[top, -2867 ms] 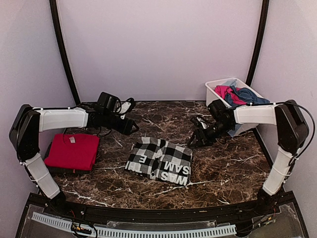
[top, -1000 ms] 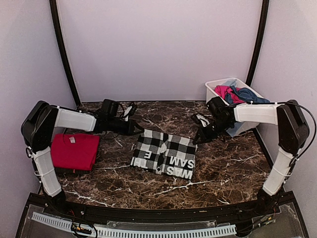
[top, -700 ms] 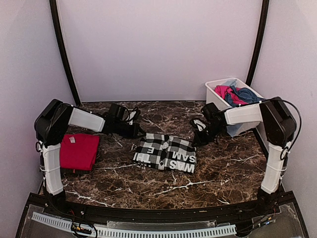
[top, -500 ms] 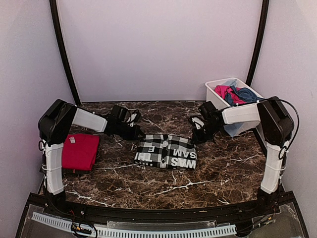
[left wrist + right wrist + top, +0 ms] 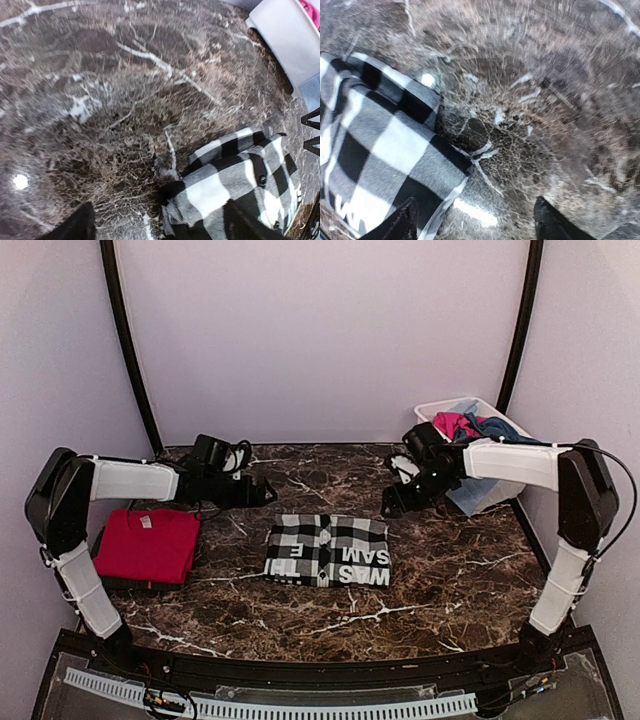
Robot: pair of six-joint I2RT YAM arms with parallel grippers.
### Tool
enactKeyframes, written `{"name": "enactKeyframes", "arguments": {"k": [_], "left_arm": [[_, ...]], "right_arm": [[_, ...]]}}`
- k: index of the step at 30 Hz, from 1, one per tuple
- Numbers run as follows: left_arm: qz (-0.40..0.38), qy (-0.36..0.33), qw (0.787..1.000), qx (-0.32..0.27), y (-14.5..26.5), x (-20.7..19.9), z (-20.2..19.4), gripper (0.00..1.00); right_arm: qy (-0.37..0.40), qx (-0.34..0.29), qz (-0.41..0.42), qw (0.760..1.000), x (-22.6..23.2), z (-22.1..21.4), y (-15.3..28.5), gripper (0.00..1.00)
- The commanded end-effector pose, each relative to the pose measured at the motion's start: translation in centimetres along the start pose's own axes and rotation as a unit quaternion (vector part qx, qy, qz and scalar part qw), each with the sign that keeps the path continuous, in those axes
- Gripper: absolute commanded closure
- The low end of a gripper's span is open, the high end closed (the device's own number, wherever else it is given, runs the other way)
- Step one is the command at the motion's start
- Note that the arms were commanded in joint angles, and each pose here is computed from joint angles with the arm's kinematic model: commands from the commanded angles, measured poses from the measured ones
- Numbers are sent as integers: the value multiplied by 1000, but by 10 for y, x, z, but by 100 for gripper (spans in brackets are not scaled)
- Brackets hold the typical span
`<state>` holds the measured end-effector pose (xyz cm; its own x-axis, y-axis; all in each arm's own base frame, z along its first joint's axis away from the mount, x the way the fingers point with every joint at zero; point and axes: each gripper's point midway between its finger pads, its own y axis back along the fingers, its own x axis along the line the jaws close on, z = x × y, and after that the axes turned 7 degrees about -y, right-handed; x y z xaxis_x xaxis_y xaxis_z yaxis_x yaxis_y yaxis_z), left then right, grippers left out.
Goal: Fold and stack the mixed laundry pile
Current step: Adjust the square-folded shirt at the center of the board, then smooth out the square-folded shirt at the center of the board.
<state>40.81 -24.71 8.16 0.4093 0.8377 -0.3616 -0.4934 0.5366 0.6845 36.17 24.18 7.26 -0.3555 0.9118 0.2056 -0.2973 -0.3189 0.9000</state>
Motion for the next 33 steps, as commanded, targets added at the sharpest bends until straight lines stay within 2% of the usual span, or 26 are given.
{"name": "enactKeyframes", "arguments": {"k": [1, 3, 5, 7, 9, 12, 16, 20, 29, 33], "left_arm": [[29, -39, 995, -87, 72, -17, 58, 2], [35, -39, 991, -120, 98, -23, 73, 1], [46, -16, 988, -147, 121, -25, 82, 1], [31, -23, 982, -187, 146, -35, 93, 1], [-15, -39, 983, -178, 149, -52, 87, 1], [-143, -49, 980, -126, 146, -104, 69, 1], [-243, -38, 968, -57, 122, -162, 17, 1], [-301, -13, 953, 6, 99, -194, -27, 1], [-342, 62, 934, 82, 56, -196, -74, 1], [-320, 79, 939, 100, 29, -179, -92, 1]], "right_arm": [[3, -110, 28, 994, 20, 48, 93, 17], [5, -149, 56, 987, 30, 55, 123, 2], [-4, -193, 88, 977, 39, 63, 152, 1], [-25, -222, 115, 968, 41, 69, 175, 1], [-21, -224, 185, 957, 58, 65, 192, 1], [-12, -202, 318, 926, 102, 45, 201, 1], [-44, -139, 364, 920, 141, 12, 161, 1], [-80, -92, 402, 908, 168, -10, 124, 1], [-141, -15, 426, 893, 175, -42, 59, 1], [-164, 13, 404, 900, 161, -60, 19, 1]]}}
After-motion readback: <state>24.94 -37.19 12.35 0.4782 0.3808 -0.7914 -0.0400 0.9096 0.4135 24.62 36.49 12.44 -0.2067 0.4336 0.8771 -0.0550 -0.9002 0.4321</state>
